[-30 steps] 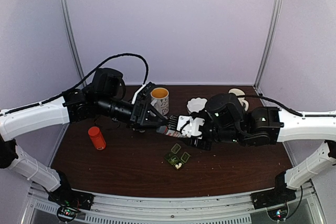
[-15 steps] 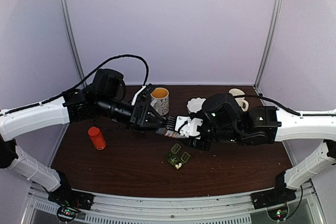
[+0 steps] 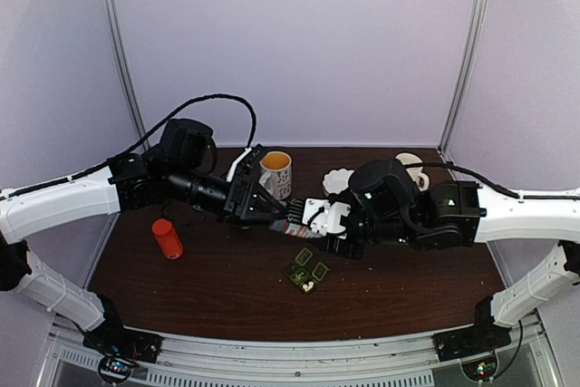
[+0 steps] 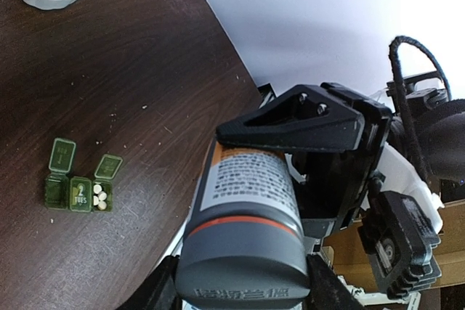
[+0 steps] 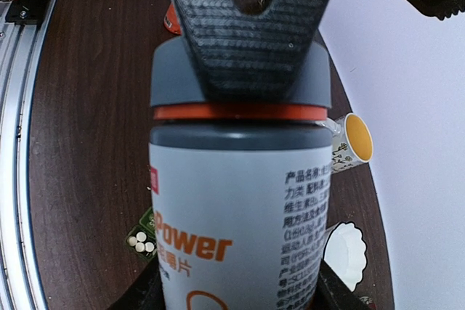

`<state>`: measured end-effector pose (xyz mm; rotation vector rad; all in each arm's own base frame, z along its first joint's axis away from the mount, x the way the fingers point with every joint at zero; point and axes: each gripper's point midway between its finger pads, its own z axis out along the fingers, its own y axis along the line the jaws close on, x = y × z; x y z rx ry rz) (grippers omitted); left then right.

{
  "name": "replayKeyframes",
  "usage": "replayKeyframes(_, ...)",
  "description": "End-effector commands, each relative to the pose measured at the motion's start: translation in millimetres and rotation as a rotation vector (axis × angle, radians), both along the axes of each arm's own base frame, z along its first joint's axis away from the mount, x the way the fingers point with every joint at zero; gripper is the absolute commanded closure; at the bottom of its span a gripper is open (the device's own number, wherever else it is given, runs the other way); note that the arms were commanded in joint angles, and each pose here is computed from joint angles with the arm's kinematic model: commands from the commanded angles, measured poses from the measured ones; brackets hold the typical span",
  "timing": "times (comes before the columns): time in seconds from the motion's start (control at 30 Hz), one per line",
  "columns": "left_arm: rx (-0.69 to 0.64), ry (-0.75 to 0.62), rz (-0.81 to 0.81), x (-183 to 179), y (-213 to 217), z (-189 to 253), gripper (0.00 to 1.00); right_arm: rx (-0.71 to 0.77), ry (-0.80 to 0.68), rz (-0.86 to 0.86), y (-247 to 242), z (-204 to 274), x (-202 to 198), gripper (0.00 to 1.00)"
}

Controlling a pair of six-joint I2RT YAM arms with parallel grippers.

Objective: Sort the pills into containers
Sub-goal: Screw the lid of the pill bottle onto the pill bottle, then pass from the right arm to the left

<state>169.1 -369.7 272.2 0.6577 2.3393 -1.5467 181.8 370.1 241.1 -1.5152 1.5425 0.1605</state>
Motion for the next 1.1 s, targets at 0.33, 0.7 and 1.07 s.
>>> replayKeyframes(0.33, -0.014, -0.305, -0.083, -0.5, -1.3, 8.8, 0.78, 0.145, 0.452, 0.286, 24.7, 23.6, -43.2, 1.00)
replayKeyframes(0.7, 0.021, -0.619, -0.185, -14.9, 8.8, 12.4, 0.78, 0.176, 0.678, 0.505, 27.4, 31.9, -77.4, 1.00)
replayKeyframes(1.07, 0.060, -0.977, -0.265, -17.8, 19.1, 14.2, 0.73, 0.159, 0.708, 0.546, 27.6, 30.3, -83.9, 1.00)
